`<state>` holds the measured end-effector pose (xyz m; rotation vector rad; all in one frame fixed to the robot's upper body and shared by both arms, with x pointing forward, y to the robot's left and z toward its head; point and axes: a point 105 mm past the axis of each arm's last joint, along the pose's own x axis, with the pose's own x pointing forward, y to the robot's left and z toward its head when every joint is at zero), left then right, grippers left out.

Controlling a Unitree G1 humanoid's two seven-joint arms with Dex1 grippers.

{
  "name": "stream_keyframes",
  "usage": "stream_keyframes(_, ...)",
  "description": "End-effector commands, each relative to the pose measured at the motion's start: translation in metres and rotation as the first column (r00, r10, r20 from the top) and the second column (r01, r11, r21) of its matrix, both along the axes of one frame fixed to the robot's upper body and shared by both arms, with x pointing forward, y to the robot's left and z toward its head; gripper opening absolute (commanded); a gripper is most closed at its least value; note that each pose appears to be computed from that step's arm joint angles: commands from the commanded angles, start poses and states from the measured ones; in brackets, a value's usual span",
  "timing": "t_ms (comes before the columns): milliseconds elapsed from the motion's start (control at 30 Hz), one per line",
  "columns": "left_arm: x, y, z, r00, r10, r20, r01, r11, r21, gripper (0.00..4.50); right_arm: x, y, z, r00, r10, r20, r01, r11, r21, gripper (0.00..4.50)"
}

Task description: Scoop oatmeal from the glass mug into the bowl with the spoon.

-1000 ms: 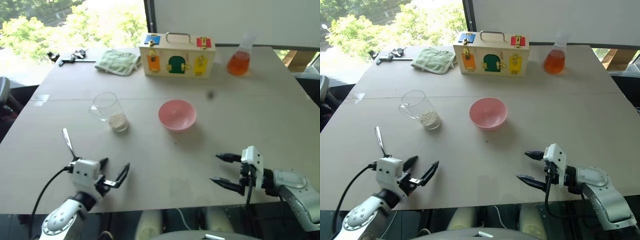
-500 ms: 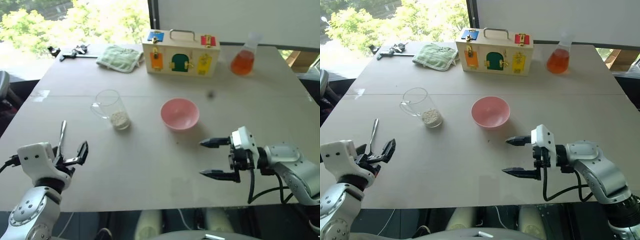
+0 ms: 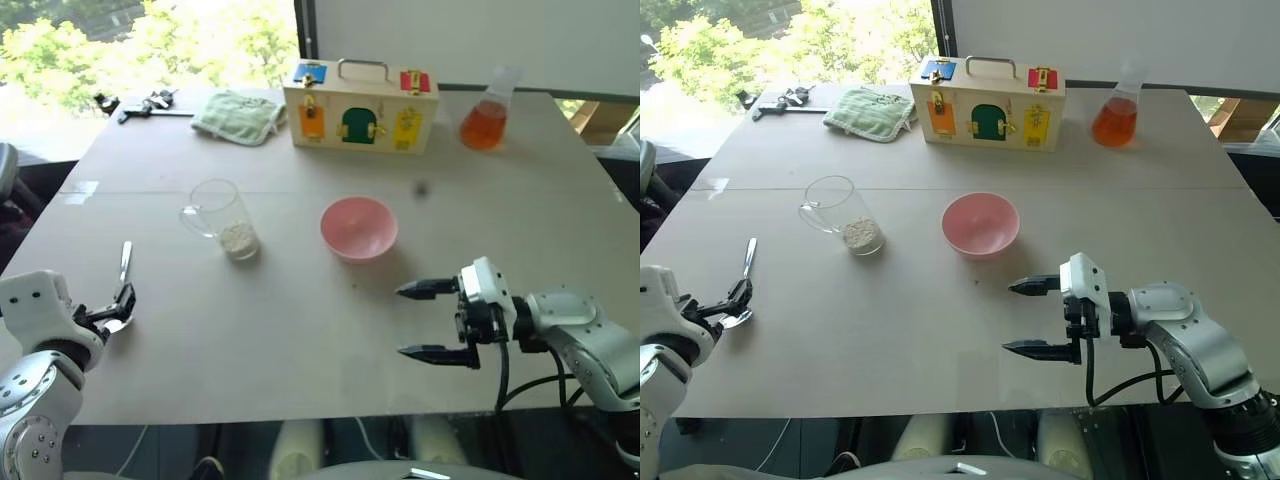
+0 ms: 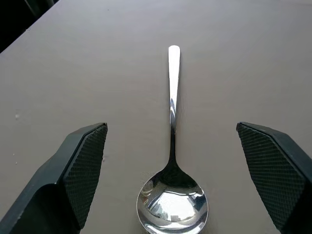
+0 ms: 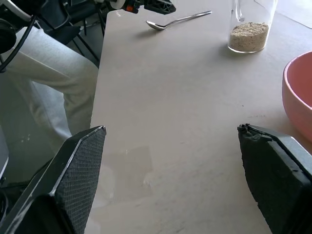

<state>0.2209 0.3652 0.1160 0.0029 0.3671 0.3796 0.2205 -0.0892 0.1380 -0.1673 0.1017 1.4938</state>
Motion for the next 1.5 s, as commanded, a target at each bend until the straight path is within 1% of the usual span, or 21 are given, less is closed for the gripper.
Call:
stream_keyframes(33, 0.007, 0.012, 0.001, 0.999, -0.034, -0.036, 0.035, 0.998, 0.042, 4.48, -0.004, 0.004, 0.011, 0.999, 0.011, 0.042, -0.012, 1.0, 0.025, 4.34)
stream_keyframes(133, 0.011, 0.019, 0.001, 0.998, -0.042, -0.041, 0.044, 0.998, 0.039, 4.48, -0.005, 0.004, 0.011, 0.999, 0.002, 0.045, -0.003, 1.0, 0.026, 4.34)
stream_keyframes(233, 0.014, 0.026, -0.01, 0.991, -0.088, -0.102, 0.091, 0.995, 0.03, 4.48, -0.006, 0.005, 0.012, 0.999, -0.01, 0.045, 0.008, 0.999, 0.033, 4.34)
stream_keyframes(433, 0.019, 0.03, -0.025, 0.97, -0.143, -0.197, 0.136, 0.99, -0.049, 4.48, -0.006, 0.007, 0.013, 0.998, -0.026, 0.049, 0.024, 0.999, 0.046, 4.34)
stream_keyframes(500, 0.02, 0.031, -0.026, 0.966, -0.15, -0.209, 0.137, 0.988, -0.075, 3.95, -0.006, 0.008, 0.013, 0.998, -0.032, 0.05, 0.03, 0.998, 0.05, 4.5)
stream_keyframes(533, 0.02, 0.031, -0.027, 0.965, -0.15, -0.216, 0.135, 0.987, -0.084, 3.55, -0.006, 0.008, 0.012, 0.998, -0.034, 0.051, 0.031, 0.998, 0.053, 4.5)
stream_keyframes(600, 0.02, 0.032, -0.028, 0.963, -0.148, -0.226, 0.128, 0.987, -0.101, 2.59, -0.005, 0.009, 0.013, 0.998, -0.038, 0.052, 0.035, 0.998, 0.058, 4.5)
stream_keyframes(633, 0.02, 0.032, -0.029, 0.961, -0.149, -0.232, 0.127, 0.986, -0.105, 2.36, -0.005, 0.009, 0.013, 0.998, -0.039, 0.053, 0.036, 0.998, 0.06, 4.5)
stream_keyframes(667, 0.02, 0.032, -0.029, 0.96, -0.15, -0.235, 0.127, 0.986, -0.107, 1.98, -0.005, 0.009, 0.013, 0.998, -0.039, 0.053, 0.036, 0.997, 0.061, 4.5)
stream_keyframes(767, 0.019, 0.033, -0.03, 0.968, -0.134, -0.21, 0.107, 0.985, -0.137, 0.76, -0.005, 0.01, 0.013, 0.998, -0.039, 0.055, 0.036, 0.997, 0.064, 4.5)
stream_keyframes(800, 0.017, 0.034, -0.031, 0.972, -0.124, -0.2, 0.094, 0.984, -0.155, 0.24, -0.005, 0.011, 0.014, 0.998, -0.038, 0.055, 0.034, 0.997, 0.065, 4.5)
stream_keyframes(833, 0.015, 0.035, -0.033, 0.974, -0.115, -0.195, 0.082, 0.982, -0.17, 0.12, -0.005, 0.011, 0.014, 0.998, -0.037, 0.056, 0.033, 0.997, 0.065, 4.5)
stream_keyframes(900, 0.006, 0.036, -0.042, 0.974, -0.096, -0.204, 0.057, 0.98, -0.191, 0.12, -0.004, 0.011, 0.015, 0.998, -0.034, 0.056, 0.03, 0.997, 0.065, 4.5)
stream_keyframes(967, -0.008, 0.035, -0.053, 0.973, -0.09, -0.214, 0.045, 0.977, -0.207, 0.12, -0.004, 0.011, 0.016, 0.998, -0.033, 0.055, 0.029, 0.997, 0.066, 4.5)
stream_keyframes(1033, -0.017, 0.03, -0.055, 0.976, -0.113, -0.184, 0.074, 0.976, -0.205, 0.12, -0.003, 0.011, 0.019, 0.998, -0.035, 0.049, 0.032, 0.996, 0.078, 4.5)
stream_keyframes(1067, -0.02, 0.026, -0.055, 0.978, -0.131, -0.165, 0.097, 0.975, -0.2, 0.12, -0.003, 0.012, 0.02, 0.998, -0.037, 0.046, 0.033, 0.996, 0.084, 4.5)
stream_keyframes(1167, -0.035, -0.015, -0.045, 0.952, -0.305, -0.021, 0.298, 0.941, -0.159, 0.12, -0.002, 0.013, 0.023, 0.999, -0.031, 0.032, 0.028, 0.995, 0.092, 4.5)
stream_keyframes(1233, -0.042, -0.042, -0.035, 0.909, -0.414, 0.042, 0.416, 0.906, -0.076, 0.12, -0.002, 0.013, 0.021, 1.0, -0.024, 0.02, 0.022, 0.996, 0.084, 4.5)
stream_keyframes(1367, -0.056, -0.091, -0.025, 0.807, -0.579, 0.115, 0.587, 0.808, -0.051, 0.12, -0.001, 0.018, 0.022, 0.999, -0.019, -0.036, 0.022, 0.996, 0.091, 4.5)
stream_keyframes(1433, -0.062, -0.11, -0.025, 0.747, -0.654, 0.116, 0.662, 0.748, -0.049, 0.12, -0.001, 0.021, 0.022, 0.996, -0.027, -0.087, 0.035, 0.995, 0.097, 4.5)
stream_keyframes(1500, -0.062, -0.126, -0.026, 0.683, -0.725, 0.085, 0.728, 0.686, -0.001, 0.12, 0.001, 0.023, 0.016, 0.986, -0.047, -0.16, 0.06, 0.995, 0.08, 4.5)
